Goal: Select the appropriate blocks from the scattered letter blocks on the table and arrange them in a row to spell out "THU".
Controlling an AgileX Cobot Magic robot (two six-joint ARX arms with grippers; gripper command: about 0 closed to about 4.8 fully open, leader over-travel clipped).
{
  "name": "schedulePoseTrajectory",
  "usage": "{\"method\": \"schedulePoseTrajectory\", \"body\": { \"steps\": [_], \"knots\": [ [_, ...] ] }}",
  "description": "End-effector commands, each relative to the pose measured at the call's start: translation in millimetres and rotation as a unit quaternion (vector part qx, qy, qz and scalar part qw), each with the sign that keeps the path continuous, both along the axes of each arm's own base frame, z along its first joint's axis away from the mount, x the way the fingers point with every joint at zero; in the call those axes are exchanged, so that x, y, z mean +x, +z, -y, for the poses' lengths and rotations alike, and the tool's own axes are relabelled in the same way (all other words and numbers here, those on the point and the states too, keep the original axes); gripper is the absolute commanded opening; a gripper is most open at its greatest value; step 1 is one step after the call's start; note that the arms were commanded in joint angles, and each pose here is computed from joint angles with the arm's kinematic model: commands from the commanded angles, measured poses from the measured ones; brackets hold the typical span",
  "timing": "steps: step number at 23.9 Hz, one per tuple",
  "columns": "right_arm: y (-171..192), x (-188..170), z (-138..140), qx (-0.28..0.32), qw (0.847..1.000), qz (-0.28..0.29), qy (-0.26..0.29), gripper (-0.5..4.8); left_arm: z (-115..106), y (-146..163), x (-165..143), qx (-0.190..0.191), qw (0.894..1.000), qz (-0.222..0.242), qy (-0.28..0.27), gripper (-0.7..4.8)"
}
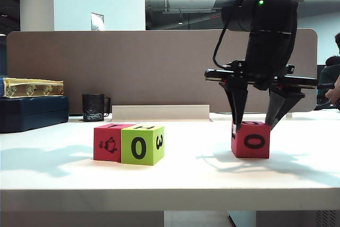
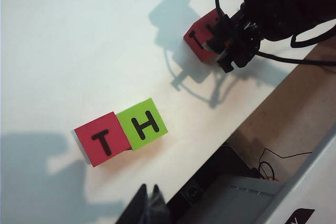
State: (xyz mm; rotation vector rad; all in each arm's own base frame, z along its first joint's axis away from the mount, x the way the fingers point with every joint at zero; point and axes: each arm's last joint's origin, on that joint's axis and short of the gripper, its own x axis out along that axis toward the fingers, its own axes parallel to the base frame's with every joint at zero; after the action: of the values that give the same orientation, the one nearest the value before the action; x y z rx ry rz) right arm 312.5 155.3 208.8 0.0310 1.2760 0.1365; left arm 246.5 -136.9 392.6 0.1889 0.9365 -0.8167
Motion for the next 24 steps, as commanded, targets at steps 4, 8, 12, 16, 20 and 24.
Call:
{"method": "schedulePoseTrajectory", "body": {
  "steps": [4, 8, 12, 16, 20, 24],
  "knots": [
    [3, -3, -9, 0.075, 0.997, -0.03, 0.018, 2.19, 0, 2, -1, -0.003, 1.0, 0.001, -0.002, -0.05],
    [3, -10, -21, 0.075, 0.996, -0.03, 0.038, 2.19, -1, 2, -2, -0.002, 1.0, -0.001, -0.002, -0.05],
    [3, -16, -34, 0.077, 0.995, -0.025, 0.058, 2.19, -1, 1, -2, 0.0, 1.0, -0.004, -0.002, -0.05],
    [4, -20, -44, 0.082, 0.994, -0.017, 0.072, 2.19, -1, 1, -2, 0.001, 1.0, -0.007, -0.002, -0.05],
    [5, -25, -56, 0.094, 0.992, -0.005, 0.081, 2.19, -1, 1, -3, 0.001, 1.0, -0.007, -0.002, -0.05],
    [7, -28, -65, 0.103, 0.99, 0.007, 0.094, 2.19, -1, 1, -3, 0.003, 1.0, -0.009, -0.002, -0.05]
  ]
}}
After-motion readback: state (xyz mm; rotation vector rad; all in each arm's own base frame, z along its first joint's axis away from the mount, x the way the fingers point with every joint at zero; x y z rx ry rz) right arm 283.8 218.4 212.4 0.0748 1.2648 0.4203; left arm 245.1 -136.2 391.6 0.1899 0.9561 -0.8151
